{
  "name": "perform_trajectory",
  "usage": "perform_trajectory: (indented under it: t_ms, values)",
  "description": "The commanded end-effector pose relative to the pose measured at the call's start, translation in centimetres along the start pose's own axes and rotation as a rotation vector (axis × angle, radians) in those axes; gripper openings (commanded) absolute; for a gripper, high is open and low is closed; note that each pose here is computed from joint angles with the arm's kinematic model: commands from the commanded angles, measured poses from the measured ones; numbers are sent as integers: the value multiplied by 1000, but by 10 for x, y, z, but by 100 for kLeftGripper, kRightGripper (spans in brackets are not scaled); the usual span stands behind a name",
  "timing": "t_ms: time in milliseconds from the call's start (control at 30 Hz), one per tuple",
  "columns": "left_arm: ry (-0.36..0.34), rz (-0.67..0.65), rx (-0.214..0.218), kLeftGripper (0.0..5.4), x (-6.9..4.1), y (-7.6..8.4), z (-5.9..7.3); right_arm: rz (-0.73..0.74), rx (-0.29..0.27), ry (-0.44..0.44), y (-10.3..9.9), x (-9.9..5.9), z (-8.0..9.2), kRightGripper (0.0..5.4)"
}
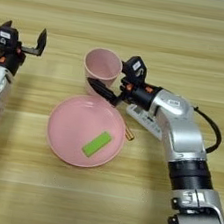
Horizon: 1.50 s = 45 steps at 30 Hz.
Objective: Move the objects on the table
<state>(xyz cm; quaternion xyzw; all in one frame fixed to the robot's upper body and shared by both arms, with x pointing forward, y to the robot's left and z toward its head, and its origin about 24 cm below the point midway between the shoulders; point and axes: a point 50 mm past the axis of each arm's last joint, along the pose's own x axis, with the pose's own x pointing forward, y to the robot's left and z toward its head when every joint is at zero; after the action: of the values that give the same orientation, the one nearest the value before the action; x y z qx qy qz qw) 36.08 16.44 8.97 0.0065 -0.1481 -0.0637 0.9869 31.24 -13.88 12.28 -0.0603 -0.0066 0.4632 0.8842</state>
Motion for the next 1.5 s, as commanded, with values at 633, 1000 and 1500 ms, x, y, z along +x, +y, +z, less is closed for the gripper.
perform_trajectory:
  t_ms: [633,1000,1500]
  values:
    - [-134,-686,22,540,-31,-25,60,95,-87,46,-10,-38,41,443]
    - [-95,-926,-9,540,-51,-52,66,185,-115,20,0,-47,60,443]
    - [-63,-1085,-35,540,-60,-78,64,301,-127,-9,28,-42,68,443]
